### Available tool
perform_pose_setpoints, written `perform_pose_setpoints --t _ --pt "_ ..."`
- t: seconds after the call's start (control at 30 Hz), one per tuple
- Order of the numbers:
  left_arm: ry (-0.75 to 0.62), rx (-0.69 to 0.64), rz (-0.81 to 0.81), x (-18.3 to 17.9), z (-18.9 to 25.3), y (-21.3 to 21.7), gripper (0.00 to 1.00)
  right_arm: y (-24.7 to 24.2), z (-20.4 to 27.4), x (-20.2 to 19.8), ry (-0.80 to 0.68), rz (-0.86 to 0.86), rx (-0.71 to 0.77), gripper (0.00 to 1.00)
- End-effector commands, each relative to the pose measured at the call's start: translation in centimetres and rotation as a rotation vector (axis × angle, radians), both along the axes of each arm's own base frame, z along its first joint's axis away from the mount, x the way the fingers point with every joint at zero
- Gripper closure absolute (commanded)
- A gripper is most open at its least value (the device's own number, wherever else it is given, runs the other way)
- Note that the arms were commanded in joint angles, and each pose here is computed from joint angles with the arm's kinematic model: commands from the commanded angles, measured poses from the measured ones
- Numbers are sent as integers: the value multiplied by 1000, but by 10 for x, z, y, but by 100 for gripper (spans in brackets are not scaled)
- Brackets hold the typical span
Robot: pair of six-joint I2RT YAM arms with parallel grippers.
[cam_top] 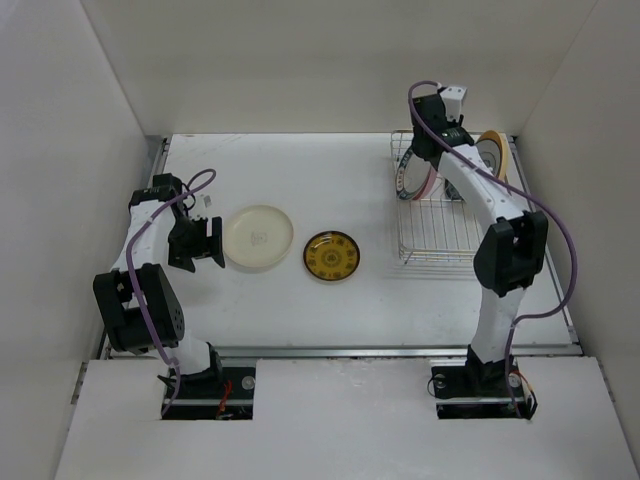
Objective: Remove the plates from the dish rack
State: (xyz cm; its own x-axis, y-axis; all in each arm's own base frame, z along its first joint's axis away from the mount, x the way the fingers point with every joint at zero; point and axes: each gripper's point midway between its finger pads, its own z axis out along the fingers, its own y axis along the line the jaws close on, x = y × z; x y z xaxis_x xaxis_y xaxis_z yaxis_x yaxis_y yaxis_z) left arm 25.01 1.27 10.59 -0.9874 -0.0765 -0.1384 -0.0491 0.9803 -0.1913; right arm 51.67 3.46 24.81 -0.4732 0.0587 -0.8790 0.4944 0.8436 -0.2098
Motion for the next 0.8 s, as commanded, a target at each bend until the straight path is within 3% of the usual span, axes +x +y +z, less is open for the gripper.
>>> perform_pose_setpoints --t 0.0,0.1,0.13,0.23,0.47,0.63,0.77 --pt "2 -8 -10 -6 3 -1 27 4 -13 9 13 11 36 60" --pt "2 -8 -10 -6 3 -1 27 1 -3 3 -24 0 47 60" --pt "2 -8 -10 -6 3 -1 27 -1 3 2 -48 -17 48 51" --pt "2 -8 -10 -6 3 -1 27 -12 23 -10 -107 -71 39 47" --pt "11 -9 -10 -6 1 -1 27 -16 73 -28 -265 -50 84 47" --pt "11 -9 -10 -6 1 -1 27 15 60 -13 -205 148 130 32" --pt "11 -9 -10 -6 1 -1 27 28 41 5 -107 203 123 20"
